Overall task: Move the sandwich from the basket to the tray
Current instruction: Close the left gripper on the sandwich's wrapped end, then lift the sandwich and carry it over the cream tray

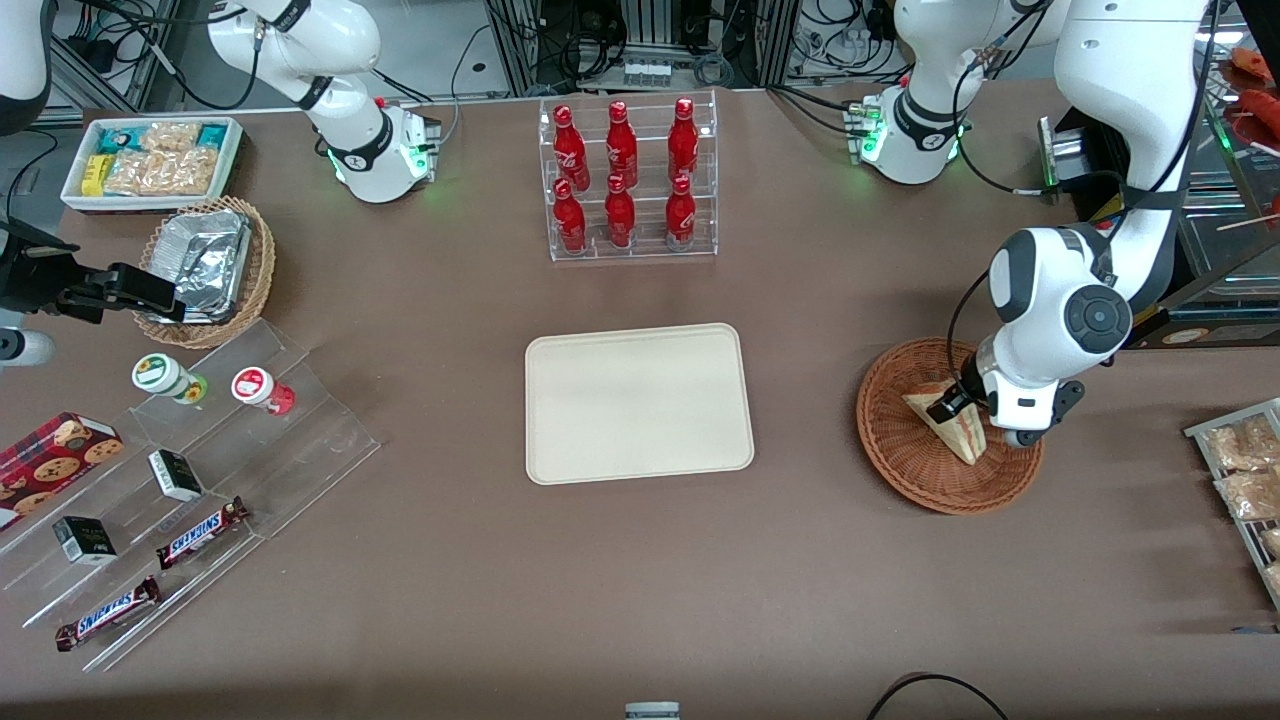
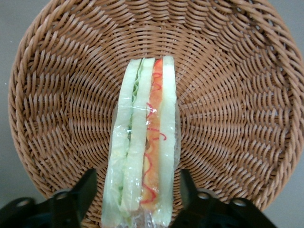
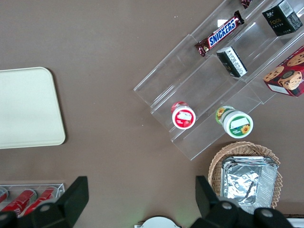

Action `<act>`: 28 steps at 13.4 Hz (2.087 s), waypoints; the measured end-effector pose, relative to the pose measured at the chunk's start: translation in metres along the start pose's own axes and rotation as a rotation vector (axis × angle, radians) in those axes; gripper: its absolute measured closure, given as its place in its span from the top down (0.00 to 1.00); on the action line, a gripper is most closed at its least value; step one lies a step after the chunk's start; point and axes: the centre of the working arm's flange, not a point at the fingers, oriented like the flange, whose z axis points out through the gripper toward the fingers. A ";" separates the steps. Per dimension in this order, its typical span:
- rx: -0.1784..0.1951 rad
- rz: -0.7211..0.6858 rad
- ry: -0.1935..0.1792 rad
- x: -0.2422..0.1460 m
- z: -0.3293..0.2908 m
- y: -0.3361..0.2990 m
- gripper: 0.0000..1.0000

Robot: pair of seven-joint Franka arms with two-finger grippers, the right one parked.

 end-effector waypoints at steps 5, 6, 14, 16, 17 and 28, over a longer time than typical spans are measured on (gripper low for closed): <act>0.003 0.000 -0.004 0.000 -0.001 0.000 0.30; 0.005 0.001 -0.006 0.001 -0.006 0.001 0.27; 0.016 0.083 -0.015 -0.013 -0.077 0.051 0.15; 0.012 0.123 -0.009 -0.026 -0.088 0.068 0.15; 0.011 0.150 -0.005 -0.034 -0.090 0.077 0.15; 0.026 0.476 0.011 -0.187 -0.080 0.180 0.15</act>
